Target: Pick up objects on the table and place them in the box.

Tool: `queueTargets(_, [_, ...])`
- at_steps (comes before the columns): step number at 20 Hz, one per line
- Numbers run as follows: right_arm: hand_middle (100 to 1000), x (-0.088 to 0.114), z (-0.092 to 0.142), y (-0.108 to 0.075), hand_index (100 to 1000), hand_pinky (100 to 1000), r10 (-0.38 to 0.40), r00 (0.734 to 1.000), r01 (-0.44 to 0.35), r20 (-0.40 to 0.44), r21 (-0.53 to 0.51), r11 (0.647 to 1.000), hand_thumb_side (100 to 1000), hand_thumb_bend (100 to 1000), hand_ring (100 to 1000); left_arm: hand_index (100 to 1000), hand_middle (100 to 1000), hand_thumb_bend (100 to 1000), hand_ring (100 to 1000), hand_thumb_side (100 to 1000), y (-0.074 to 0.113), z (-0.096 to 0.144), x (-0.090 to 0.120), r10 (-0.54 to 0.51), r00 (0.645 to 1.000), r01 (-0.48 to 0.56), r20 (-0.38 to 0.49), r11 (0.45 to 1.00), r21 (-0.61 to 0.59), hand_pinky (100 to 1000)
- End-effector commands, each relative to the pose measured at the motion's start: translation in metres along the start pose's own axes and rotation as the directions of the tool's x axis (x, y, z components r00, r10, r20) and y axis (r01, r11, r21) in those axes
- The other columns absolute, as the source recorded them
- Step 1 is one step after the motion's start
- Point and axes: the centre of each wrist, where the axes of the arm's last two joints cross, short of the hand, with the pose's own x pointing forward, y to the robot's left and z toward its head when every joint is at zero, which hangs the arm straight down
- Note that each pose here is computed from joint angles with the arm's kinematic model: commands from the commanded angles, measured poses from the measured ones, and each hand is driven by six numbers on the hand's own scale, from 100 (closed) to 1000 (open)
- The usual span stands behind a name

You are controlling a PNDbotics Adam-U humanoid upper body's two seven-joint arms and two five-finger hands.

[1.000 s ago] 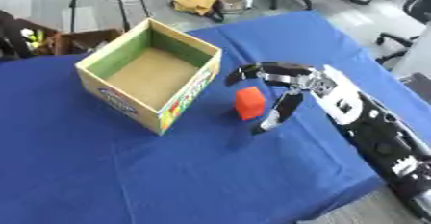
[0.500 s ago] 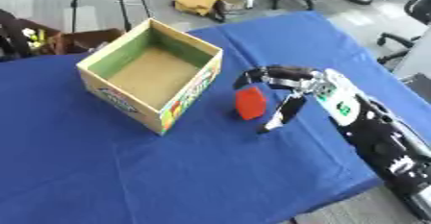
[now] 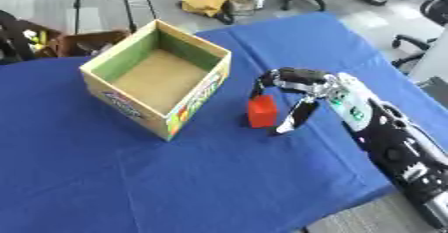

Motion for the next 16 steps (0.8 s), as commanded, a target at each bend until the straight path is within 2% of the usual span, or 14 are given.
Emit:
queueTargets(1, [570, -0.0024, 0.0044, -0.0064, 630, 813, 0.089, 0.992, -0.099, 0.088, 0.121, 0.988, 208, 549, 681, 614, 473, 338, 784, 832, 0.0015, -0.0041, 0.0063, -0.01, 1.0, 0.011, 0.025, 1.0, -0.016, 548])
queueTargets(5, [523, -0.0024, 0.0042, -0.0043, 586, 786, 0.097, 0.992, -0.107, 0.08, 0.124, 0.987, 189, 504, 642, 614, 473, 338, 784, 832, 0.0015, -0.0038, 0.0061, -0.01, 1.0, 0.01, 0.023, 1.0, -0.015, 548])
queueTargets(7, [526, -0.0024, 0.004, -0.003, 590, 784, 0.1, 0.992, -0.109, 0.077, 0.127, 0.986, 194, 511, 644, 614, 474, 337, 784, 832, 0.0016, -0.0036, 0.006, -0.01, 1.0, 0.01, 0.023, 1.0, -0.015, 548])
queueTargets(10, [564, -0.0021, 0.0034, -0.0021, 628, 792, 0.105, 0.991, -0.115, 0.079, 0.134, 0.984, 213, 537, 662, 614, 474, 337, 784, 832, 0.0015, -0.0036, 0.006, -0.009, 1.0, 0.01, 0.023, 1.0, -0.015, 548])
queueTargets(12, [664, -0.0013, 0.0027, -0.0027, 705, 804, 0.112, 0.99, -0.123, 0.084, 0.142, 0.982, 280, 587, 710, 614, 474, 337, 785, 832, 0.0016, -0.0035, 0.0059, -0.009, 1.0, 0.01, 0.022, 1.0, -0.014, 548])
queueTargets(15, [748, 0.0006, 0.0013, -0.0055, 746, 812, 0.125, 0.988, -0.138, 0.088, 0.163, 0.977, 328, 609, 743, 614, 474, 336, 785, 832, 0.0015, -0.0034, 0.0058, -0.009, 1.0, 0.009, 0.022, 1.0, -0.015, 548])
queueTargets(16, [748, 0.0014, 0.0007, -0.0065, 746, 812, 0.128, 0.988, -0.142, 0.087, 0.169, 0.975, 328, 609, 743, 614, 474, 336, 785, 832, 0.0015, -0.0034, 0.0058, -0.009, 1.0, 0.009, 0.022, 1.0, -0.015, 548])
